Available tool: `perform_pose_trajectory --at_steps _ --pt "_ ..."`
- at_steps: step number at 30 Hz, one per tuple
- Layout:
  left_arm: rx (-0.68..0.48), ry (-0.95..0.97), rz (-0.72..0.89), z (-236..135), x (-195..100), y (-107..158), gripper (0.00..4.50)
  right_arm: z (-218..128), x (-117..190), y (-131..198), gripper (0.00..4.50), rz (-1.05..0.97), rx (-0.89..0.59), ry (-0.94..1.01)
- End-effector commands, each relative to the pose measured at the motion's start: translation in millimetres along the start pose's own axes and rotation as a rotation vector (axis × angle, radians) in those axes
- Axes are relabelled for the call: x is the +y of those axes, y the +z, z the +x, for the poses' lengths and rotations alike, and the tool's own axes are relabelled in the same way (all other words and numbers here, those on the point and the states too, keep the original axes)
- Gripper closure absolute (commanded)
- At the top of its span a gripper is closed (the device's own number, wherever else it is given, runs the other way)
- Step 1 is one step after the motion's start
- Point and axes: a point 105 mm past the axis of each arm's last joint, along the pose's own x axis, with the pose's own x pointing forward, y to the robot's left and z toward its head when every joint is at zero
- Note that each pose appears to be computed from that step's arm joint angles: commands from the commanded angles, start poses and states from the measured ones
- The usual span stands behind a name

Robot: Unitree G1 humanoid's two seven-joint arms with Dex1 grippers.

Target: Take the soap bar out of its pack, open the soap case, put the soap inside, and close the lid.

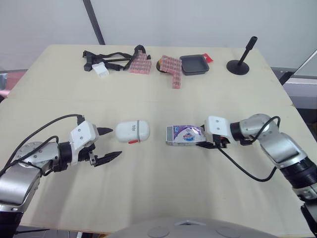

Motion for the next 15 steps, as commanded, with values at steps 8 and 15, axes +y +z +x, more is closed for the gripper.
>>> perform_pose_trajectory --at_steps 8,15 --pt "-0.013 -0.002 0.049 3.6 4.2 6.2 0.00 -24.6 -12.7 11.3 1.84 -0.098 0.142 -0.074" --pt "-0.029 -0.001 0.043 6.8 5.9 6.6 0.00 -37.1 -12.3 26.0 1.84 -0.138 0.160 -0.085"
